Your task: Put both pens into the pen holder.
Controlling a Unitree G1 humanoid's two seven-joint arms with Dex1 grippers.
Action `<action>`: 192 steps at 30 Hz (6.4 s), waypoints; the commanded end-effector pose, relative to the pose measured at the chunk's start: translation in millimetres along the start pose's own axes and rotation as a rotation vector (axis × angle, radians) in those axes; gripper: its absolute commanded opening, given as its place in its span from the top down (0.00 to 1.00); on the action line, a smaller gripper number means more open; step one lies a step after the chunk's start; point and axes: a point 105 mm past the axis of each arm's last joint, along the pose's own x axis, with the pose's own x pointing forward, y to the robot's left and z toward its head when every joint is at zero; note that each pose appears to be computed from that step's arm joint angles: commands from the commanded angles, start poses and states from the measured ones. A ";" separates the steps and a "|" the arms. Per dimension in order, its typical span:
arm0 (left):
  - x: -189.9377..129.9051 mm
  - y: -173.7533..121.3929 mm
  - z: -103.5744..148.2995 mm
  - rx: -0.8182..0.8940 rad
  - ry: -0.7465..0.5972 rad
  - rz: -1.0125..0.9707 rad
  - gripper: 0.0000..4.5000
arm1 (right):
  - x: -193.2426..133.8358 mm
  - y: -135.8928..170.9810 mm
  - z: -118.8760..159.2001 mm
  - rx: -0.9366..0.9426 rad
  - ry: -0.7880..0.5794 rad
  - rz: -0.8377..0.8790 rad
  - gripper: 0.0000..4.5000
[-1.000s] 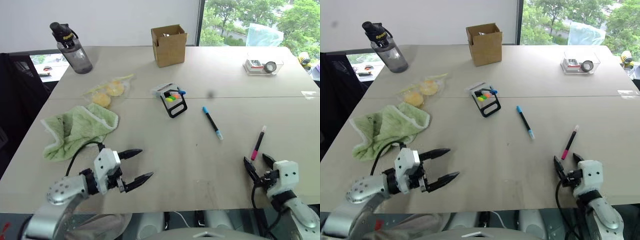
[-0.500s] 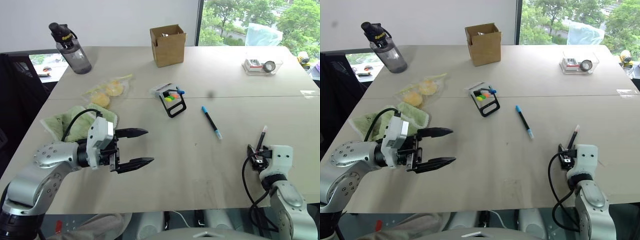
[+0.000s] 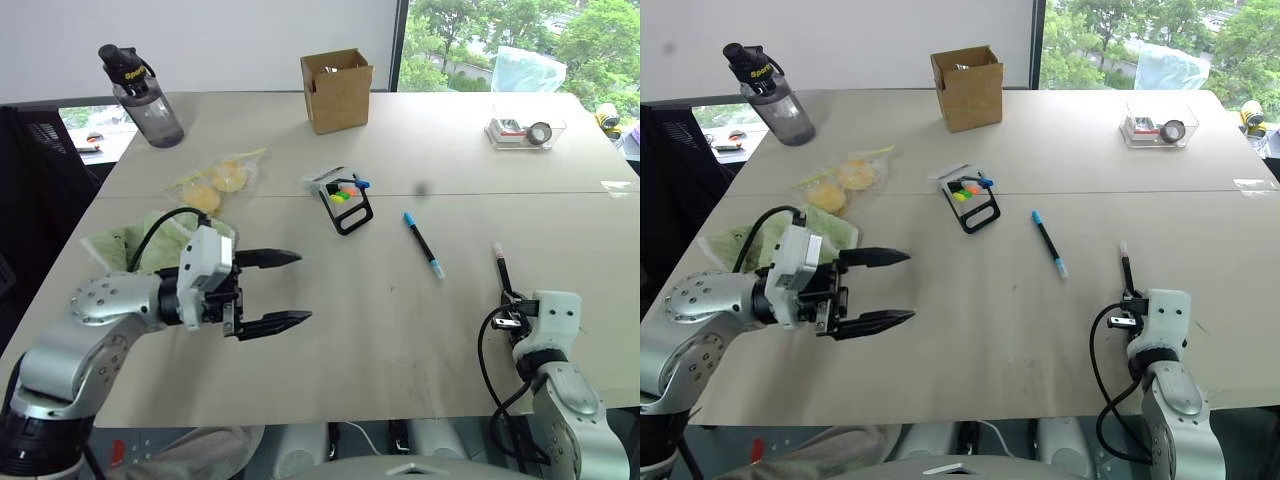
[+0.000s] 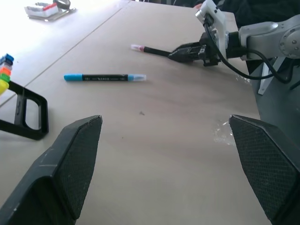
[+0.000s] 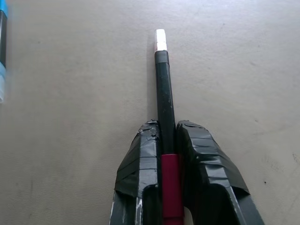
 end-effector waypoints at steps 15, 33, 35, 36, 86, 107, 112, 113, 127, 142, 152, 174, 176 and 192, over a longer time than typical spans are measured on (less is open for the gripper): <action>97.3 32.7 43.3 -0.630 -0.600 -0.092 0.00 | -49.0 112.0 119.9 0.030 -0.525 0.894 1.00; 103.7 11.9 47.0 -0.649 -0.615 -0.311 1.00 | -60.2 127.6 115.3 0.105 -0.469 1.006 0.89; 100.8 10.6 47.7 -0.622 -0.626 -0.316 1.00 | -59.9 125.3 114.2 0.109 -0.454 1.014 0.71; 99.4 10.2 47.9 -0.605 -0.631 -0.316 1.00 | -58.8 122.4 114.3 0.108 -0.459 0.999 0.60; 121.6 57.3 16.1 1.028 -0.105 0.514 1.00 | -61.3 6.3 131.6 -0.079 -0.370 0.849 0.27; 120.2 84.7 11.1 1.002 -0.037 0.624 0.01 | -56.5 8.2 124.7 -0.080 -0.344 0.829 0.26; 116.5 78.4 14.8 0.991 -0.068 0.591 0.01 | -32.0 11.1 83.0 -0.207 -0.149 0.720 0.26; 116.0 76.1 16.3 0.979 -0.087 0.579 0.01 | -29.2 13.8 77.8 -0.211 -0.132 0.710 0.26; 89.6 -2.3 -28.3 0.198 -0.090 -0.011 0.01 | 49.9 53.2 17.2 -0.297 -0.032 0.445 0.26; 51.1 5.5 -42.0 -0.005 0.054 -0.019 0.00 | 53.4 62.8 9.1 -0.288 0.036 0.443 0.87; 86.4 17.1 -47.2 -0.246 -0.108 0.147 0.00 | 54.5 54.0 44.9 -0.176 -0.140 0.374 1.00; 102.3 34.8 28.9 -0.680 -0.639 0.006 0.00 | -29.0 111.6 106.7 0.077 -0.402 0.987 1.00; 104.0 31.1 30.4 -0.693 -0.634 -0.026 0.00 | -34.7 112.3 103.9 0.084 -0.387 1.025 1.00; 103.7 22.7 33.3 -0.707 -0.638 -0.074 0.00 | -44.9 113.2 98.0 0.116 -0.315 1.114 0.61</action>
